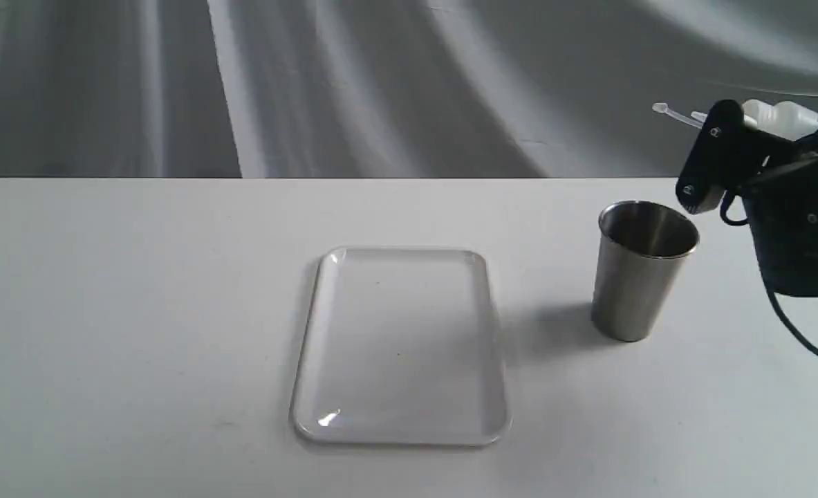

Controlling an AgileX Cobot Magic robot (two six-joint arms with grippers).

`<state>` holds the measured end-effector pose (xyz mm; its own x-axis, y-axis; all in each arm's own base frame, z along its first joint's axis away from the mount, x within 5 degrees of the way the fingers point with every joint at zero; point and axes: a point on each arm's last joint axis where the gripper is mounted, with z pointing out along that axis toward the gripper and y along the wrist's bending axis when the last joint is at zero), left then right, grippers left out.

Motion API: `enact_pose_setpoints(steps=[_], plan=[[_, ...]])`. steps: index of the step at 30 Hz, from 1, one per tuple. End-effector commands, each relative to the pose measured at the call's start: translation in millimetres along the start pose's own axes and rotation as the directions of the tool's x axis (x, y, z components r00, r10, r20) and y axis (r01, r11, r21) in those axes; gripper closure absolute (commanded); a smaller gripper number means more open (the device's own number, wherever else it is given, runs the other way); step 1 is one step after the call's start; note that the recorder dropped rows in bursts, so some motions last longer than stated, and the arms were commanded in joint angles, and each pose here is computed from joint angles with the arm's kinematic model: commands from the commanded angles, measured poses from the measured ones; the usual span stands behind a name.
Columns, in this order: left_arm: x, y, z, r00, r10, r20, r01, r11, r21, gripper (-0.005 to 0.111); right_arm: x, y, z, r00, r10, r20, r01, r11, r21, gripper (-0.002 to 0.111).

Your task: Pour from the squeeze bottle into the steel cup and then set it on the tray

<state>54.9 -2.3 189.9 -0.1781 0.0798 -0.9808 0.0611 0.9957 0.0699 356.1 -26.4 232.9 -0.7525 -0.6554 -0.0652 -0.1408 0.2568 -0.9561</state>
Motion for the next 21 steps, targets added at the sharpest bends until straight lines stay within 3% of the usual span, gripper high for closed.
enact_pose_setpoints(steps=[1,21], plan=[[0.7,-0.4,0.2,1.000,-0.002,0.005,0.002,1.000,0.006,0.107,0.8,-10.5,-2.4,1.000,-0.016,-0.015,0.017,0.998,0.067,0.092],[0.7,-0.4,0.2,1.000,-0.004,0.005,0.004,1.000,0.006,0.107,-3.3,-8.9,-5.7,0.999,-0.033,0.003,0.033,0.998,0.062,0.092]])
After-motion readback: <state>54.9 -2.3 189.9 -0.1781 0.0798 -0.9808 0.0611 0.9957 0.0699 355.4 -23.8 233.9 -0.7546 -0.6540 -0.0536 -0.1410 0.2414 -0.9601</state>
